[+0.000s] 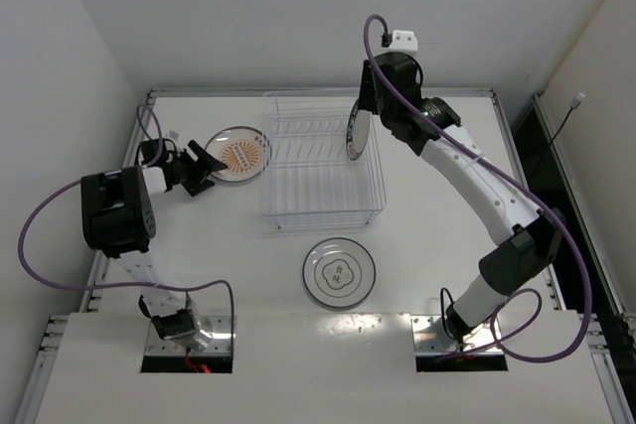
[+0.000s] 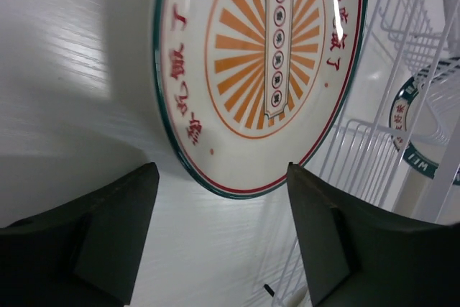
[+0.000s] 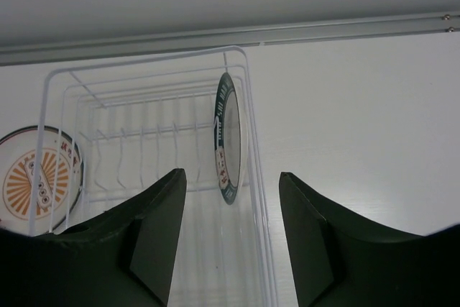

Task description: Load the plates into the dish rack

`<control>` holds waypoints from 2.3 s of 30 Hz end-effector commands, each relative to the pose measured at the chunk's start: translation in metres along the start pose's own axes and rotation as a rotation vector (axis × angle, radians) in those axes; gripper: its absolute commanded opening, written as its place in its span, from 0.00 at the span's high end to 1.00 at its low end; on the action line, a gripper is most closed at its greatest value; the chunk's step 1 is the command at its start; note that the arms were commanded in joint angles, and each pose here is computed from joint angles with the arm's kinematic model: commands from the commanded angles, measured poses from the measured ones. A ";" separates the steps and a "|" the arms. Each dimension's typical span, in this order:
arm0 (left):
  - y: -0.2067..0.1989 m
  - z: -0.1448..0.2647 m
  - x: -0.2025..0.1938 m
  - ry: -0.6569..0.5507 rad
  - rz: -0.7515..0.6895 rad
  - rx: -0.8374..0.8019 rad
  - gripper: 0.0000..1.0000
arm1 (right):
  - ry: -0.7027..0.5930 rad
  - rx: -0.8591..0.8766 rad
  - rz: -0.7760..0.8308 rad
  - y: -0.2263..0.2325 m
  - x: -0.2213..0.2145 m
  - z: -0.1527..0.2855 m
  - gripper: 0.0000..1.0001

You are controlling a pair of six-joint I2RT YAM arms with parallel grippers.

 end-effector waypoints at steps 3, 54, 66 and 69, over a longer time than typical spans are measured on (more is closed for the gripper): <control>0.035 -0.001 0.000 -0.014 0.120 0.055 0.34 | -0.016 0.060 -0.023 0.005 0.006 -0.003 0.48; -0.080 0.107 0.066 -0.394 -0.174 -0.282 1.00 | 0.047 0.511 -0.131 0.005 0.009 0.016 0.47; -0.127 0.136 0.026 -0.252 -0.072 -0.976 1.00 | 0.192 1.048 -0.342 0.058 -0.045 0.002 0.39; -0.130 0.140 0.024 -0.220 -0.052 -1.029 1.00 | 0.203 1.080 -0.366 0.065 -0.054 -0.002 0.38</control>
Point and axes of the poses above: each gripper's point midway between its finger pads, its own z axis back along the fingers, its own y axis along the line the jaws close on, x = y × z, the point moved 3 cm from there along z, back along the fingers
